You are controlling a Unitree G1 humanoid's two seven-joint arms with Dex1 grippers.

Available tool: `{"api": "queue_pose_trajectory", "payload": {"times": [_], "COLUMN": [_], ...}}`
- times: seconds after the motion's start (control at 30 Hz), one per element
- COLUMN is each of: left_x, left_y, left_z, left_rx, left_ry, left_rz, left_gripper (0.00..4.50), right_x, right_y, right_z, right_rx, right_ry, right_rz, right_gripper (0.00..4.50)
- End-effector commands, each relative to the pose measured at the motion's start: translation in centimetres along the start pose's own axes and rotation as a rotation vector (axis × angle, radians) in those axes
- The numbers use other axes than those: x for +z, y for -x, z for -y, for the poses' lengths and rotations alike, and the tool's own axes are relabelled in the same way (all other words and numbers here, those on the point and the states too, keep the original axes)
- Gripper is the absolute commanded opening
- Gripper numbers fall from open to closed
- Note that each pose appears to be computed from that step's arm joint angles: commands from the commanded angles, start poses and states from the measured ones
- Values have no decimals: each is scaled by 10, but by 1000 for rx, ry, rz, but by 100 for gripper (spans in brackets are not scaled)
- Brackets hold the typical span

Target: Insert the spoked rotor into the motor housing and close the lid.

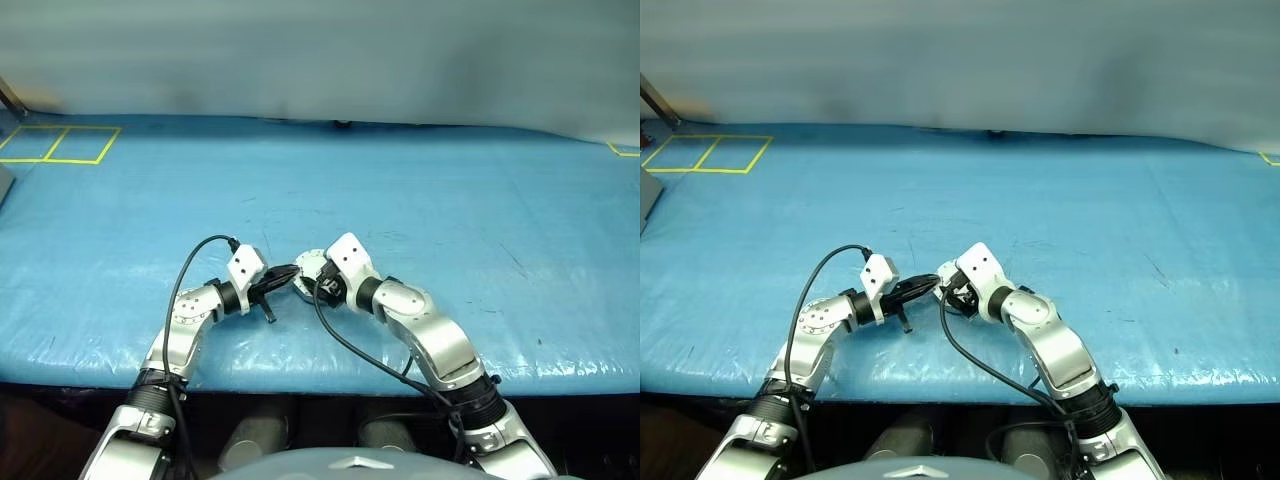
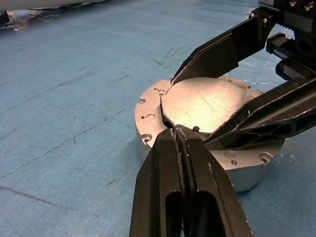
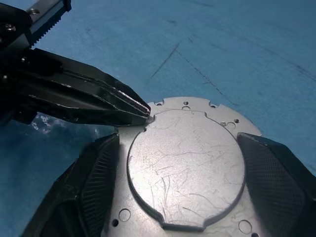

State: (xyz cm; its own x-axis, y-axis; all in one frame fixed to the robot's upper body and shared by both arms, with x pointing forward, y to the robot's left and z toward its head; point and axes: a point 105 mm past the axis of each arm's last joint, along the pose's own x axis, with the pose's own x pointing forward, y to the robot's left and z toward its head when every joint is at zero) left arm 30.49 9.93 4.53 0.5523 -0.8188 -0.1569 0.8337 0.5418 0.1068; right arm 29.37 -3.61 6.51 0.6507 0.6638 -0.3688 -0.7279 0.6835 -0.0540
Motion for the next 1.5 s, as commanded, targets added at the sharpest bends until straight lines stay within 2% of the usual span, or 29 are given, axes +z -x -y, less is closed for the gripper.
{"api": "queue_pose_trajectory", "payload": {"times": [0.03, 0.23, 0.37, 0.53, 0.83, 1.1, 1.2, 1.43, 1.47, 1.5], "left_x": [-15, -15, -15, -14, -13, -13, -13, -13, -12, -12], "left_y": [4, 4, 4, 3, 3, 4, 5, 5, 5, 5], "left_z": [6, 8, 10, 11, 11, 9, 9, 9, 9, 8], "left_rx": [-14, -19, -24, -31, -29, -26, -24, -23, -22, -18], "left_ry": [15, 18, 18, 14, 3, -4, -6, 3, 4, 5], "left_rz": [-57, -54, -50, -43, -40, -44, -47, -40, -38, -34], "left_gripper": [0, 0, 0, 0, 0, 0, 0, 0, 0, 0], "right_x": [-1, 25, 27, 13, -10, -28, -28, -26, -27, -28], "right_y": [8, 25, 33, 42, 45, 36, 34, 33, 33, 33], "right_z": [-8, 4, 22, 37, 27, 23, 20, 17, 16, 16], "right_rx": [74, 67, -6, -64, 44, 65, 97, 123, 123, 123], "right_ry": [-116, -289, -376, -523, -880, -1046, -1091, -1111, -1105, -1105], "right_rz": [33, 201, 234, 208, 204, 170, 185, 190, 180, 178], "right_gripper": [448, 448, 448, 448, 448, 448, 386, 156, 132, 127]}}
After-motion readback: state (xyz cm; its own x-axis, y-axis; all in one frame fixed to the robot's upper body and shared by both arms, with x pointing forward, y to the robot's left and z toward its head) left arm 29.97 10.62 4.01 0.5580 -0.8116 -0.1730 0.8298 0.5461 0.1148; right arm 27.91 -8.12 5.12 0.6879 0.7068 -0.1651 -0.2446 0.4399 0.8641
